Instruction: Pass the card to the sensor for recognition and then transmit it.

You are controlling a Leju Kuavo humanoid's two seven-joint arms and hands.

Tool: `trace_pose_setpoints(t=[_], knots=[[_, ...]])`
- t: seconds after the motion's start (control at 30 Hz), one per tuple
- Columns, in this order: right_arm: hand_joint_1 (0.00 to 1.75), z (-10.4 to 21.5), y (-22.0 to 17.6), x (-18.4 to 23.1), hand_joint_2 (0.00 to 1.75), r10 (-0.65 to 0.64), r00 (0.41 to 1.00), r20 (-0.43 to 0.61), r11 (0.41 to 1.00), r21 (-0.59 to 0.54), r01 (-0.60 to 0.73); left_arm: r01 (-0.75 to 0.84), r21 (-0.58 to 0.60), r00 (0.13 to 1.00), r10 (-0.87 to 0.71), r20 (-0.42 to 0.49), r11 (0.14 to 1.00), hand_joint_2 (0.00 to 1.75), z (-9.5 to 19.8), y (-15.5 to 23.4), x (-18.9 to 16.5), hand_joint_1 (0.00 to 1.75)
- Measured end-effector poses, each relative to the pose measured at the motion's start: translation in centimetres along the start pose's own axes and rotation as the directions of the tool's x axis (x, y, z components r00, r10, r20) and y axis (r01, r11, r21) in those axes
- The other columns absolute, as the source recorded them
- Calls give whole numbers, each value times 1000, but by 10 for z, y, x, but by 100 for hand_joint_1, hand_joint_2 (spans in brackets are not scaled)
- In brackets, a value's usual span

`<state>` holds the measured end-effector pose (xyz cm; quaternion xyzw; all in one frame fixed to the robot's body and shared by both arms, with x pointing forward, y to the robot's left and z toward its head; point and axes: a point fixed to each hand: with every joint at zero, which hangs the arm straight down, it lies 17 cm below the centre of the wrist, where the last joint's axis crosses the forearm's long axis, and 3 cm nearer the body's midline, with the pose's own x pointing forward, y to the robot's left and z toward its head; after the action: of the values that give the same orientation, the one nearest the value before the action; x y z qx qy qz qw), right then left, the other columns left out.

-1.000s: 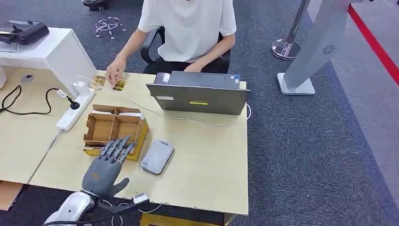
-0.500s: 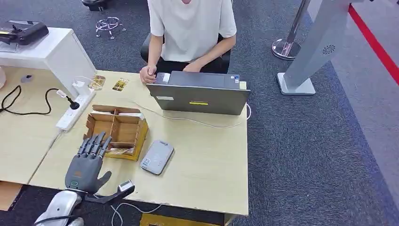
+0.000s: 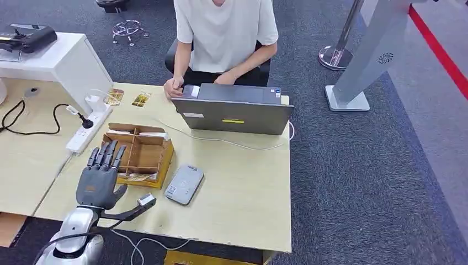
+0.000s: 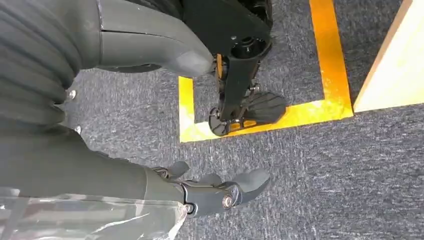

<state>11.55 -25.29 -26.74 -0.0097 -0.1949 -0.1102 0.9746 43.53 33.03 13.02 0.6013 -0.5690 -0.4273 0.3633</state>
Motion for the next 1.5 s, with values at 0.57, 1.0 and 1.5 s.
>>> trace_pose_setpoints(t=[0.57, 1.0, 1.5], knots=[[0, 0, 2, 1, 175, 13, 1000, 2, 1000, 7, -13, -24, -13, 999, 25, 37, 1000, 175, -25, -7, 37, 0], [0, 0, 2, 1, 175, 12, 1000, -1, 1000, 7, -12, -29, -25, 999, 30, 43, 999, 175, -24, -11, 42, 175], [0, 0, 3, 0, 175, 13, 1000, -7, 1000, 11, -13, -45, -83, 997, 50, 59, 996, 175, -22, -20, 55, 175]])
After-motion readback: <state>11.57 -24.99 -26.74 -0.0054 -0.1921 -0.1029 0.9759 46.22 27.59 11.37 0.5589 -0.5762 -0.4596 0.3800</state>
